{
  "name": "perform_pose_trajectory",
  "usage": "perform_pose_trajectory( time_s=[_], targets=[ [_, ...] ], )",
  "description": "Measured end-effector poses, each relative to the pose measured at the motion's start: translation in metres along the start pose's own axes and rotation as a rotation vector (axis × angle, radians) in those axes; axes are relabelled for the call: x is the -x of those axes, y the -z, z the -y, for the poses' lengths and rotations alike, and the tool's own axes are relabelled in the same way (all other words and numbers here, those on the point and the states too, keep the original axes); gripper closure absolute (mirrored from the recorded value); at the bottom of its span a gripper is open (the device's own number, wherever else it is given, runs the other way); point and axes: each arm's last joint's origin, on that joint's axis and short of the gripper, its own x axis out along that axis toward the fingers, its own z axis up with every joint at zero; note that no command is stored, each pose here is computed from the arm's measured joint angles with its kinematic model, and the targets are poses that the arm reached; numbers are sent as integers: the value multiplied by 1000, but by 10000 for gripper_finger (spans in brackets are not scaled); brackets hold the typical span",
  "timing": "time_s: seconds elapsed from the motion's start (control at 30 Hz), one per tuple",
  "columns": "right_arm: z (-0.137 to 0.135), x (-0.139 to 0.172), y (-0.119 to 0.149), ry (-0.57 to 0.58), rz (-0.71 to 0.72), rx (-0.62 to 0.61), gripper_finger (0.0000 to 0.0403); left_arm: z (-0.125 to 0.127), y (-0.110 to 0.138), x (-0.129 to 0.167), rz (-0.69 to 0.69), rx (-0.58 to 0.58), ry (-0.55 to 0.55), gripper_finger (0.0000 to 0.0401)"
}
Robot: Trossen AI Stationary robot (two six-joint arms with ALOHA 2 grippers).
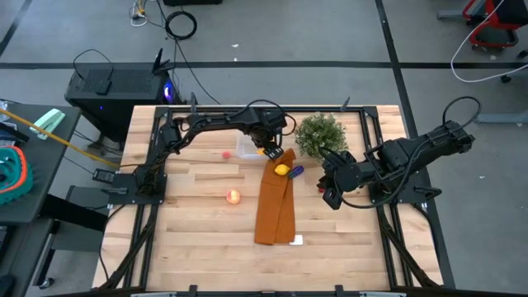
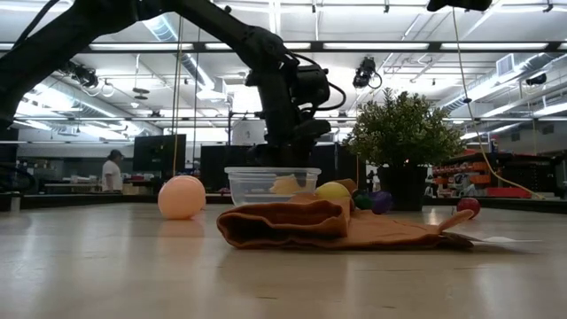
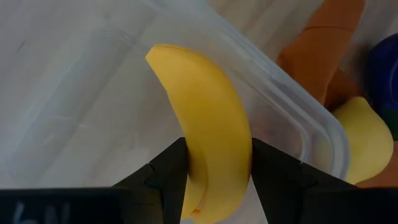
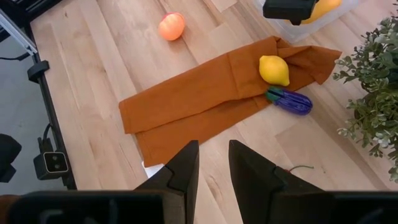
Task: Pick and placing Produce into tupperware
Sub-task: Put the yellow banana into the transparent bin
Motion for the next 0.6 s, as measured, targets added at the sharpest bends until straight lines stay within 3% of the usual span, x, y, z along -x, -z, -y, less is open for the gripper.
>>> perform_pose_trajectory(
  time_s=[0.6],
  targets=[
    [0, 0, 0, 0, 0, 0, 308, -2, 1, 0, -12, 4, -8, 229]
  ],
)
